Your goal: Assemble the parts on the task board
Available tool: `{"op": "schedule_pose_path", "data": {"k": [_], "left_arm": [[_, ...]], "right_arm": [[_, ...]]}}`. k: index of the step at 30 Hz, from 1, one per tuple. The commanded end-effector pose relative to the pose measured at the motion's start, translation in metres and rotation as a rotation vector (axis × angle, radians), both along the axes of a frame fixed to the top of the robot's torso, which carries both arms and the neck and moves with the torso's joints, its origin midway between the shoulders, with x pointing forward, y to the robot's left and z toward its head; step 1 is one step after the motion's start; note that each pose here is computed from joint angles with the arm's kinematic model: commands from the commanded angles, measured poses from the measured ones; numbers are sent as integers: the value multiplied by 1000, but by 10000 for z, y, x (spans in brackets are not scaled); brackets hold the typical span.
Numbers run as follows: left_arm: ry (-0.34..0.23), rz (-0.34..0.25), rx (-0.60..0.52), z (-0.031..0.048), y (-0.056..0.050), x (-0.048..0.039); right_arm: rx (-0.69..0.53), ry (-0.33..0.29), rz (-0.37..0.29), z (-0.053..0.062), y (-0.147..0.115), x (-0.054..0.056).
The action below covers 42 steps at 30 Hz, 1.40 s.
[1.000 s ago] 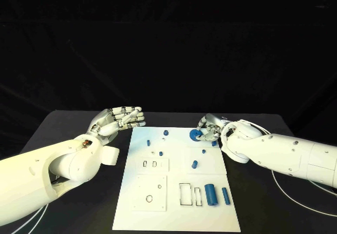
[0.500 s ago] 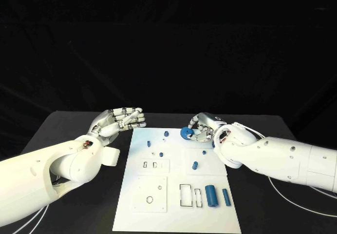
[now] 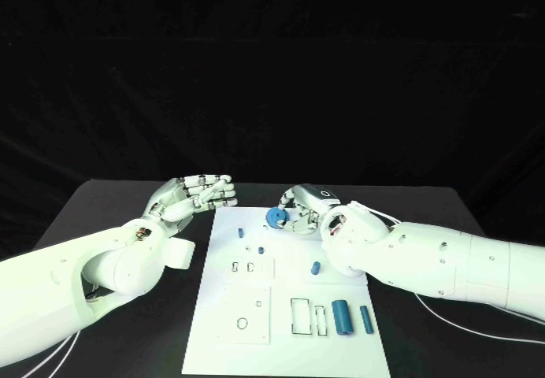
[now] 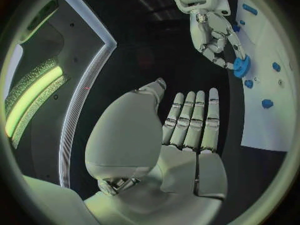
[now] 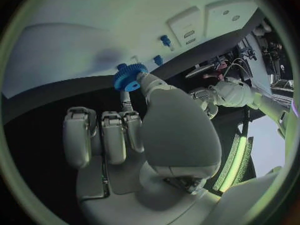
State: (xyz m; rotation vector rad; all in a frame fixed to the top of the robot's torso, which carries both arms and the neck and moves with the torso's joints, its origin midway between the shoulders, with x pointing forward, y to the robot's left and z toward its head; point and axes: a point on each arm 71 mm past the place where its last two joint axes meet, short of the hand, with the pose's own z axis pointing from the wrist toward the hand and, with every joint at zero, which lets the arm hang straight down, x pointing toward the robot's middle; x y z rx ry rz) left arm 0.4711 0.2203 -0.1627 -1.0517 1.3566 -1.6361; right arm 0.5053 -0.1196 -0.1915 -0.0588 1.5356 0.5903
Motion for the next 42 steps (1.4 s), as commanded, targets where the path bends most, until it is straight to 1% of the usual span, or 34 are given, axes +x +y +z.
{"op": "schedule_pose_path", "data": {"k": [1,10,18,42], "left_arm": [[-4,-20,-12,13,-30,-5],[-3,-22,-12,12,-39,-3],[-2,-25,-13,11,-50,-2],[2,-26,-11,8,-43,0]], "right_arm": [[-27,-23,16,-23,67,-3],[-43,10,35,-172,225,-4],[-54,28,37,-251,286,10],[-61,54,42,-299,341,36]]}}
